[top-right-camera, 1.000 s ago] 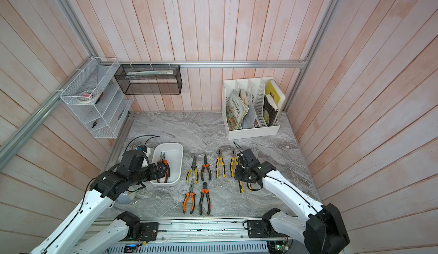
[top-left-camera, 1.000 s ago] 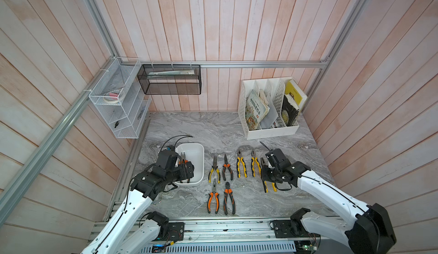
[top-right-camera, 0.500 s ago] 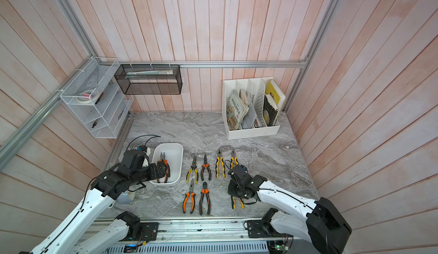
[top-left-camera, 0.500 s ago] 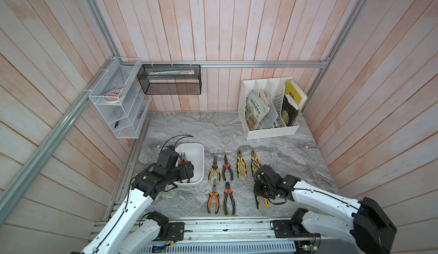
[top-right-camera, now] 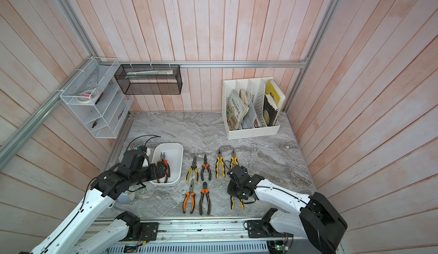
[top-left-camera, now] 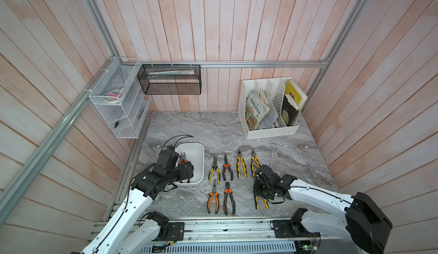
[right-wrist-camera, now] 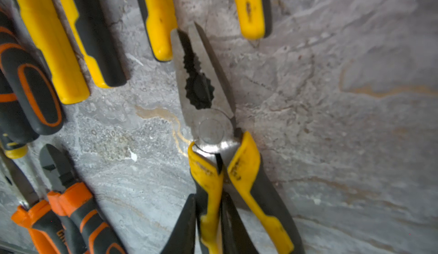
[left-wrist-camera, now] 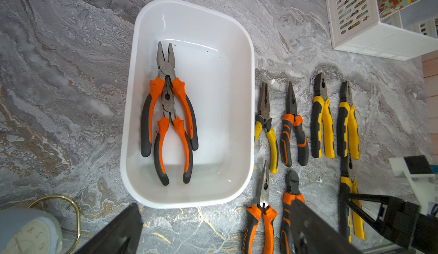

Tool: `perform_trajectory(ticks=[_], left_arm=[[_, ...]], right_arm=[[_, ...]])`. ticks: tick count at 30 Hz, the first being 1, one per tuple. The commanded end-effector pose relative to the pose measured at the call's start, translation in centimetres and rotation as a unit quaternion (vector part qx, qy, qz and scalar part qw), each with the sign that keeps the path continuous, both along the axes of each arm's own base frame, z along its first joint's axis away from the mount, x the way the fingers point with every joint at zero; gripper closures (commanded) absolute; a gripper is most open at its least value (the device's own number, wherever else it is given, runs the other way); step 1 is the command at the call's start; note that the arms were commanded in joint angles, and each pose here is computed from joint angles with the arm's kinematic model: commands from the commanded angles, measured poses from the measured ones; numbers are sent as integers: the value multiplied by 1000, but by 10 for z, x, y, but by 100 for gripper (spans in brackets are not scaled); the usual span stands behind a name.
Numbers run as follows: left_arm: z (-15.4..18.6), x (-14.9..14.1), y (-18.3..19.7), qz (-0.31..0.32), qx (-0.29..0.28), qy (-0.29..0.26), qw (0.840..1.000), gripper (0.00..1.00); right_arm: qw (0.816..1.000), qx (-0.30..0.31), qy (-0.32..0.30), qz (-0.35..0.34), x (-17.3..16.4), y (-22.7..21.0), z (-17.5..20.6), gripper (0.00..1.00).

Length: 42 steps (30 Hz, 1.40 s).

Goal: Take the pliers out of the storage box
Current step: Place the pliers at the center of the board.

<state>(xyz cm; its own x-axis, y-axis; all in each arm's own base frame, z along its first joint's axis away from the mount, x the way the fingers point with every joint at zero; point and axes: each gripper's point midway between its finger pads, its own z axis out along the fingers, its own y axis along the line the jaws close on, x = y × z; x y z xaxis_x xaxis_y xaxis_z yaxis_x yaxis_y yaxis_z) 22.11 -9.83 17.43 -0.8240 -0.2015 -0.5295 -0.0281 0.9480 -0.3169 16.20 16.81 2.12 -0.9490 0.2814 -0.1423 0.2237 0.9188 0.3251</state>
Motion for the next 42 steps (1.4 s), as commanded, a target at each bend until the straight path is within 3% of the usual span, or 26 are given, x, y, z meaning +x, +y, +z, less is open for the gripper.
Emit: perform_trajectory(ticks=[1, 11, 14, 27, 36, 42], left_arm=[[7, 1, 4, 11, 3, -10, 1000, 0], [6, 2, 3, 8, 2, -8, 1000, 0], [5, 2, 2, 7, 2, -6, 1000, 0], [4, 2, 1, 3, 1, -3, 1000, 0], [3, 2, 1, 4, 2, -3, 1000, 0], [3, 2, 1, 4, 2, -2, 1000, 0]], right_arm=[[1000, -12, 4, 1, 1, -3, 9, 64], [998, -13, -65, -7, 21, -6, 83, 44], [998, -28, -57, 11, 20, -12, 73, 37], [995, -90, 24, 46, -3, -25, 20, 26], [989, -125, 51, 64, -14, -28, 0, 26], [986, -142, 63, 58, -21, -34, -11, 35]])
